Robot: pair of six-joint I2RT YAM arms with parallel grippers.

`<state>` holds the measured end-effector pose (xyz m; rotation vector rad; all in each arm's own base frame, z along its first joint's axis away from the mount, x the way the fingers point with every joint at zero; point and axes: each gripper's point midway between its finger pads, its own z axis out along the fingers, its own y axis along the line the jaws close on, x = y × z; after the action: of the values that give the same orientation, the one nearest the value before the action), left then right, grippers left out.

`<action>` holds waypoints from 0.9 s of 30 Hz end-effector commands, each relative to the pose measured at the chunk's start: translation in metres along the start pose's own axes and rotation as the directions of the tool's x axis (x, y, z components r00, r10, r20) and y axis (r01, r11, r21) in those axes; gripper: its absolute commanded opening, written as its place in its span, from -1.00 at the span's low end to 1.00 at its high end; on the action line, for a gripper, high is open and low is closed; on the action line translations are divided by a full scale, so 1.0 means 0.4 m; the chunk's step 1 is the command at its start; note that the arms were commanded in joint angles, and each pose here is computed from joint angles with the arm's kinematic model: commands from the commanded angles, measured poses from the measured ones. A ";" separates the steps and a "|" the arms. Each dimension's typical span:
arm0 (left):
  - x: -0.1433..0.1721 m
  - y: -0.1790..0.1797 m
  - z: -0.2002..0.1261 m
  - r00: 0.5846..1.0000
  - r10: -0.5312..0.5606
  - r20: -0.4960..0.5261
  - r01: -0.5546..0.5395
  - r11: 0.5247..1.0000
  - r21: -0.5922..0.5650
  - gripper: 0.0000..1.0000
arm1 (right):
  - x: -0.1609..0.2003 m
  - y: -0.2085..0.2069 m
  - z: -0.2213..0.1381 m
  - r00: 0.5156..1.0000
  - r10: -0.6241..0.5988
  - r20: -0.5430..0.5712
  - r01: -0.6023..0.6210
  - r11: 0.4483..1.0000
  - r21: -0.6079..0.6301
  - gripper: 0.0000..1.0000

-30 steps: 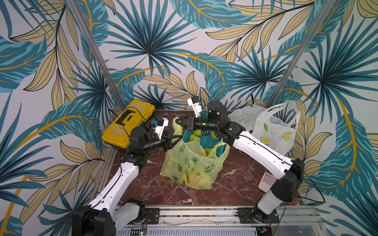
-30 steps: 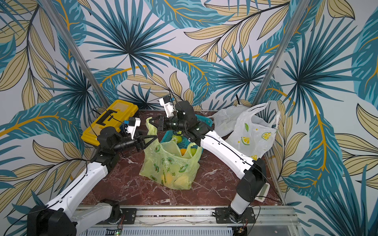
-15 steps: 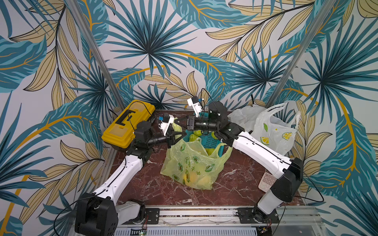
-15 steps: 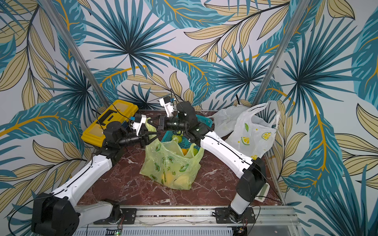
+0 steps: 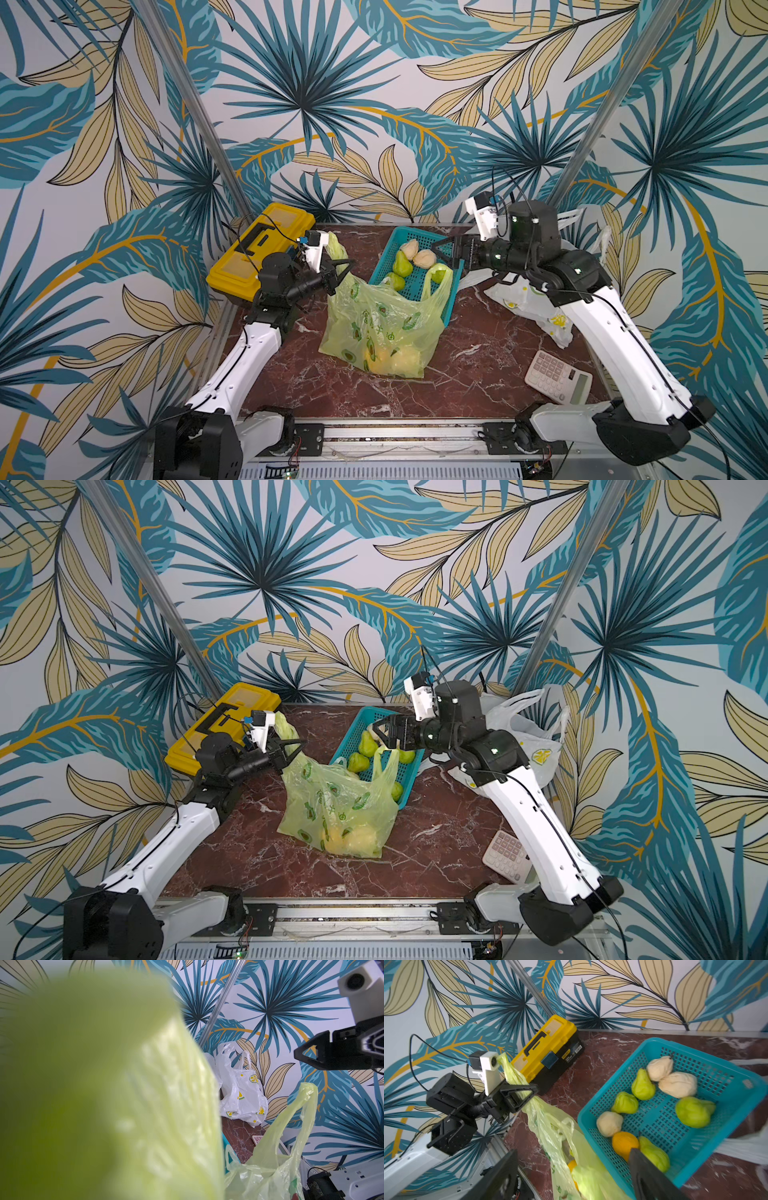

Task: Place the pears into plastic bags & tie knots
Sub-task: Tie the plastic bag at the center of the board.

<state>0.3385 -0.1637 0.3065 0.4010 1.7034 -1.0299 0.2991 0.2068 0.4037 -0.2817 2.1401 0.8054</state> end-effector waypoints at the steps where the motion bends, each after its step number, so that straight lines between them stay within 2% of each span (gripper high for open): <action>1: -0.012 0.001 -0.006 1.000 -0.004 0.019 0.005 1.000 -0.010 -1.00 | 0.158 -0.067 0.003 0.966 0.052 -0.252 -0.026 0.994 0.108 0.72; 5: -0.013 -0.006 -0.013 1.000 0.004 0.023 -0.004 1.000 -0.007 -1.00 | 0.187 -0.073 0.027 0.955 0.079 -0.284 -0.052 0.994 0.099 0.68; 9: -0.011 -0.014 -0.011 1.000 -0.017 0.016 0.017 1.000 0.012 -0.99 | 0.152 -0.038 0.080 0.960 0.068 -0.272 -0.063 0.998 0.027 0.45; 10: -0.010 -0.013 -0.011 1.000 -0.024 0.015 0.024 1.000 0.011 -0.99 | 0.138 -0.030 0.096 0.964 0.066 -0.259 -0.065 0.998 0.013 0.35; 14: -0.010 -0.011 -0.015 0.998 -0.057 0.022 0.057 0.998 0.000 -0.99 | 0.042 0.020 0.126 0.984 0.131 -0.123 -0.142 0.986 -0.084 -0.49; 16: -0.015 -0.018 -0.029 0.996 -0.073 0.042 0.074 0.997 -0.011 -0.99 | 0.003 0.032 0.113 0.983 0.178 -0.038 -0.181 0.977 -0.113 -0.75; 17: -0.017 -0.026 -0.038 0.995 -0.081 0.052 0.082 0.997 -0.012 -0.99 | -0.023 0.045 0.100 0.982 0.190 0.010 -0.186 0.972 -0.142 -0.81; 19: -0.016 -0.043 -0.053 0.993 -0.101 0.066 0.102 0.995 -0.007 -0.99 | -0.040 0.049 0.092 0.975 0.219 0.039 -0.211 0.966 -0.151 -0.85; 22: -0.004 -0.057 -0.069 0.991 -0.115 0.071 0.116 0.993 -0.001 -0.98 | -0.022 0.024 0.139 0.966 0.258 0.015 -0.254 0.959 -0.128 -0.82; 27: -0.008 -0.037 -0.067 0.993 -0.093 0.073 0.096 0.995 -0.033 -0.98 | -0.006 -0.006 0.211 0.969 0.246 -0.006 -0.245 0.964 -0.104 -0.66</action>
<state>0.3070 -0.1555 0.3181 0.2831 1.6836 -1.0911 0.3376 0.2501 0.3751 -0.0769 2.1662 1.0609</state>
